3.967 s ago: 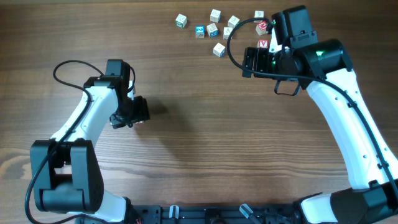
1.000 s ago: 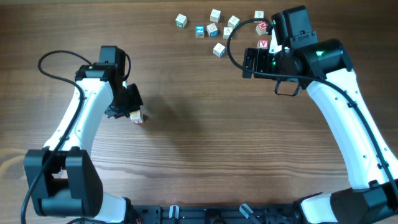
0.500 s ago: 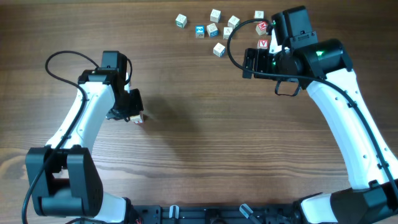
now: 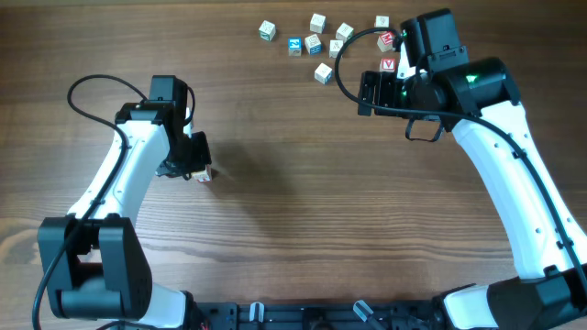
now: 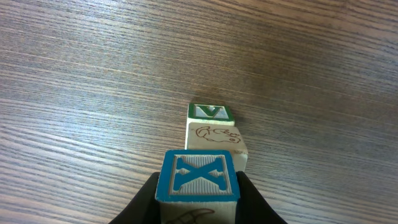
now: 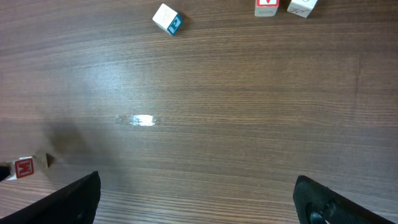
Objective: Form a tower
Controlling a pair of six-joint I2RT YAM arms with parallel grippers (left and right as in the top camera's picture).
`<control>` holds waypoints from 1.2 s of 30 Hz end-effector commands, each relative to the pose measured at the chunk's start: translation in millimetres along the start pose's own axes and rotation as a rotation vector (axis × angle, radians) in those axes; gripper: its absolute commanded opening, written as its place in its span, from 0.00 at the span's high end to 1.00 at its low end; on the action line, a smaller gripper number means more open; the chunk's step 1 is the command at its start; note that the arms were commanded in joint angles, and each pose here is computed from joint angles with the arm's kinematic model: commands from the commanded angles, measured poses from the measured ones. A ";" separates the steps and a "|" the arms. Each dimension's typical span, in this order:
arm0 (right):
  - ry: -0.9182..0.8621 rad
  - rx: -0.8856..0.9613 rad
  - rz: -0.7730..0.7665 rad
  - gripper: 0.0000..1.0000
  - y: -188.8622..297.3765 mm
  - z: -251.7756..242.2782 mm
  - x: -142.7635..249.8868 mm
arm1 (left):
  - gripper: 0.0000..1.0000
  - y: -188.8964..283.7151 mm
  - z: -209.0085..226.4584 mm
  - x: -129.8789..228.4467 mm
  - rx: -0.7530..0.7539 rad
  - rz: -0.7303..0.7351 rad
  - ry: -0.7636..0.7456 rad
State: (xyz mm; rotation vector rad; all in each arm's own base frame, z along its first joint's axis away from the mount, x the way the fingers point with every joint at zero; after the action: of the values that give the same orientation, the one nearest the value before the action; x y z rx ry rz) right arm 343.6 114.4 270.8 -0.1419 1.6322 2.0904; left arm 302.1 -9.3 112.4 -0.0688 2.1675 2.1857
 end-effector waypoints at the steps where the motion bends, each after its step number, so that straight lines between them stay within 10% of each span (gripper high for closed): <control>1: 0.015 -0.007 0.008 0.00 -0.6 -0.2 1.3 | 0.93 0.4 -1.3 4.3 0.010 0.009 -0.039; 16: 0.027 -0.007 0.008 0.00 -0.6 -0.2 1.3 | 0.89 3.3 -9.4 4.0 0.077 -0.006 -0.140; 33: 0.030 -0.007 0.008 0.00 -0.6 -0.3 1.4 | 0.60 3.1 -5.3 4.0 0.043 -0.004 -0.139; 36: 0.030 -0.007 0.008 0.00 -0.6 -0.3 1.4 | 0.35 3.1 -5.3 3.9 0.044 -0.004 -0.138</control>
State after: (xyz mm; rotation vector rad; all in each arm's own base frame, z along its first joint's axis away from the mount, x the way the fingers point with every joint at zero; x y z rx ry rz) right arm 343.6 114.5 270.9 -0.1581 1.6405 2.0941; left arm 300.5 -15.5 112.5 0.0809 2.1535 2.0699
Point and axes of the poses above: each gripper's point midway between its finger pads, its own y axis back along the fingers, its own z axis along the line the jaws close on, x = y × z, the point moved 5 cm from there along y, back along the fingers, and after that the axes turned 14 degrees about -y, right-handed, at the moved point
